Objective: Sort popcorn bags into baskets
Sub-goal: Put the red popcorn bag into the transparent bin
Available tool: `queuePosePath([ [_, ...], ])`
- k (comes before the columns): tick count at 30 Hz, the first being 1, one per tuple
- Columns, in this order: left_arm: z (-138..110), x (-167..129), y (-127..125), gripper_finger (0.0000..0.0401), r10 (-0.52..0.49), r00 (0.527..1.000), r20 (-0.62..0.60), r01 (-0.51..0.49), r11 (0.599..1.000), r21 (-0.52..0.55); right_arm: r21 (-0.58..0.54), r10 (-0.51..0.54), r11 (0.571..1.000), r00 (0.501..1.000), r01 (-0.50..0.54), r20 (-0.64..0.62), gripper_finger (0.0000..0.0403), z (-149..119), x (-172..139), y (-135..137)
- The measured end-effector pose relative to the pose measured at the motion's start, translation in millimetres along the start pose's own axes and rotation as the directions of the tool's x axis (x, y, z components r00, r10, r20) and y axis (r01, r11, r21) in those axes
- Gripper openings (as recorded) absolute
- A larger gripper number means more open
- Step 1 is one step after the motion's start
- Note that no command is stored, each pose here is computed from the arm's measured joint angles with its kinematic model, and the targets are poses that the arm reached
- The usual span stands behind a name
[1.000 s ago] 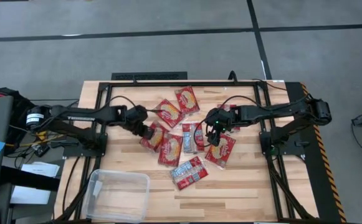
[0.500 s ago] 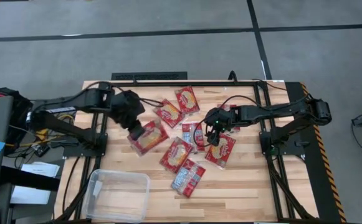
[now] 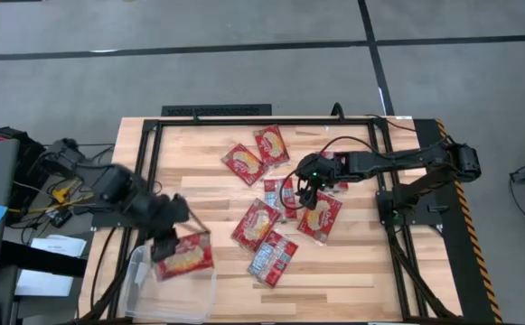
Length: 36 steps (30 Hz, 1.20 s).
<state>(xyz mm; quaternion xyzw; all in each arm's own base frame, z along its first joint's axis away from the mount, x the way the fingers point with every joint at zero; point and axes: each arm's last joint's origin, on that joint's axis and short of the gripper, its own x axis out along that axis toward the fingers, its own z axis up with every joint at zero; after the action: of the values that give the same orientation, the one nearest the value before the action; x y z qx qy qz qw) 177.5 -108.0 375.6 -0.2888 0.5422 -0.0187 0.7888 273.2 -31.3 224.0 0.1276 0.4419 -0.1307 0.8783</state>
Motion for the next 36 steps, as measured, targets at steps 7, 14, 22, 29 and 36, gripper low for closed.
queuePosePath([
  [7,-29,13,-22,0.0,0.025,0.999,-0.044,-0.021,0.997,0.08,0.01,-0.006,1.0,1.0,0.006,0.004,0.0317,1,0,-3],
  [14,-40,41,-37,0.0,0.078,0.985,-0.152,-0.049,0.981,0.187,0.016,-0.009,1.0,1.0,0.009,0.007,0.0317,2,0,-5],
  [22,-38,79,-46,0.0,0.182,0.967,-0.177,-0.114,0.934,0.339,0.016,-0.012,1.0,1.0,0.011,0.012,0.0317,3,1,-7],
  [29,-37,100,-43,0.0,0.162,0.979,-0.127,-0.111,0.936,0.335,0.015,-0.008,1.0,1.0,0.008,0.026,0.0317,4,1,-6],
  [36,-49,125,-24,0.0,0.146,0.969,-0.199,-0.077,0.945,0.319,0.014,-0.007,1.0,1.0,0.007,0.029,0.0317,4,1,-6],
])
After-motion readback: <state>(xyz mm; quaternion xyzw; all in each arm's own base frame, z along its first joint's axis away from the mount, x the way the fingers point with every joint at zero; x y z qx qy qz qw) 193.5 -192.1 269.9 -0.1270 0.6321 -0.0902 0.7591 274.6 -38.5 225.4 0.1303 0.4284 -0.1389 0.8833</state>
